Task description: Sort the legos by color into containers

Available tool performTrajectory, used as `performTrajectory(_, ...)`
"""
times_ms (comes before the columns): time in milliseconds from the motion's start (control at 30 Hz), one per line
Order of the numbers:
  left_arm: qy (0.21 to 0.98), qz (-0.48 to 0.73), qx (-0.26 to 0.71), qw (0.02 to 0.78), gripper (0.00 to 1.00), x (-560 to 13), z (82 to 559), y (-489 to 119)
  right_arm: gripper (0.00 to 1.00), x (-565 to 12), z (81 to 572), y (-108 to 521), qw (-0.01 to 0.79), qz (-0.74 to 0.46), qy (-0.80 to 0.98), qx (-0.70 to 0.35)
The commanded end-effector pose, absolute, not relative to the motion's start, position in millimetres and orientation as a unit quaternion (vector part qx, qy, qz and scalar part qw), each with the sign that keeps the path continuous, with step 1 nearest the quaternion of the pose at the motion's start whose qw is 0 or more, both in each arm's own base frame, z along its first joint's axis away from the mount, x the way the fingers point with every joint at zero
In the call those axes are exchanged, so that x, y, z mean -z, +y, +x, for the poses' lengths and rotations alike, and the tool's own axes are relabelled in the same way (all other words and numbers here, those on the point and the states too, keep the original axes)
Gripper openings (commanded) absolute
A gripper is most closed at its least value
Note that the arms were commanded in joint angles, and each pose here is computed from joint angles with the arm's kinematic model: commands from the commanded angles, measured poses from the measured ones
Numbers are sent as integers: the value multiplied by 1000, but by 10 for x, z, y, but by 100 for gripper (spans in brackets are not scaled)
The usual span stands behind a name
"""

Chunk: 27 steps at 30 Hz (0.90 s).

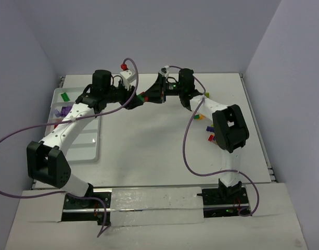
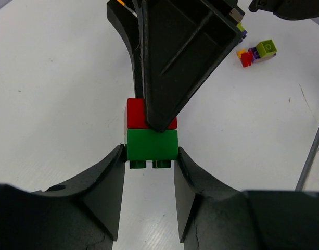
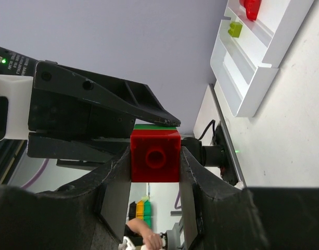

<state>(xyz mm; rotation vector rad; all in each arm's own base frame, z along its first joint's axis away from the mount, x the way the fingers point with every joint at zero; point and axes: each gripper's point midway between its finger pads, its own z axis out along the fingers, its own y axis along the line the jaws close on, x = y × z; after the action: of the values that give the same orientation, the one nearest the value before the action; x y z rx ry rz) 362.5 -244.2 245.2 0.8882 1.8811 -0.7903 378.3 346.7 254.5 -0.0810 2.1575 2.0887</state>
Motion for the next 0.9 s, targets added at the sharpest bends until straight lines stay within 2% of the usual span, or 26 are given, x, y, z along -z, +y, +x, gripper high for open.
performTrajectory(0,794,307,279,445,0,-2321,3707,-1843,0,-2818,4110,3102,128,-32,703,-699)
performTrajectory(133,828,250,241,441,0,-2141,3831,-1242,0,-2850,4302,2849,163,-16,708,-687)
performTrajectory(367,899,96,112,411,0,-2013,4451,87,0,-2551,4476,2726,216,-28,772,-597)
performTrajectory(500,911,2,54,409,0,-1958,4886,809,0,-2492,4521,2694,245,-47,798,-548)
performTrajectory(633,915,-39,9,402,1,-1810,5214,1206,0,-2496,4496,2682,262,-65,804,-530)
performTrajectory(867,918,-55,-14,393,3,-1531,5610,1451,0,-2448,4466,2685,271,-84,809,-515)
